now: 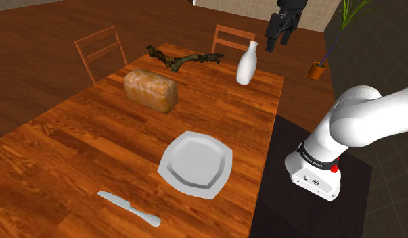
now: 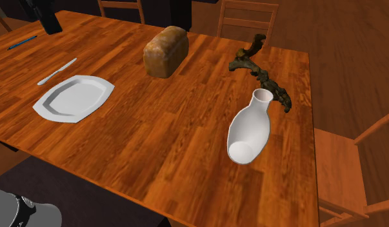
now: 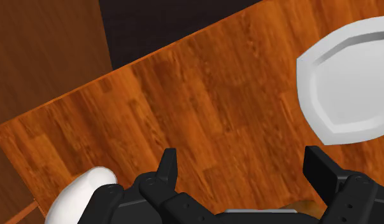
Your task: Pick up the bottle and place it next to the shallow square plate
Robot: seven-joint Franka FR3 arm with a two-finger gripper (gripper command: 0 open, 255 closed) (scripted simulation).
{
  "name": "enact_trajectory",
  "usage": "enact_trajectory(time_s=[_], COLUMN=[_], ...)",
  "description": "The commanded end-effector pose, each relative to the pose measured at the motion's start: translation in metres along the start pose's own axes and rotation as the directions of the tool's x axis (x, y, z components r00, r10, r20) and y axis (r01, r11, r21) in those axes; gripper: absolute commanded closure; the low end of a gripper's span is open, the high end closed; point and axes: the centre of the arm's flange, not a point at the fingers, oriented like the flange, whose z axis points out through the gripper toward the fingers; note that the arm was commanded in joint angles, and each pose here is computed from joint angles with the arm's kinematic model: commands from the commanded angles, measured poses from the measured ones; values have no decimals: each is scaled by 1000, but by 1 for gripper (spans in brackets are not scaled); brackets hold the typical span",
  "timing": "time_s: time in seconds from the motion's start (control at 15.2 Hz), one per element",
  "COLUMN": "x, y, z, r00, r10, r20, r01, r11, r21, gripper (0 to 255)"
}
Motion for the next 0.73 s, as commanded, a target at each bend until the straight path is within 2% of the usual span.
enact_trajectory(time_s=[0.0, 0.66], x=[0, 75], y=[0, 98], z=[0, 41], r00=[1000, 1000], r10=[0, 10], r20=[0, -30], r01=[0, -10], r11=[1000, 1000], r21=[0, 2], gripper=[0, 0])
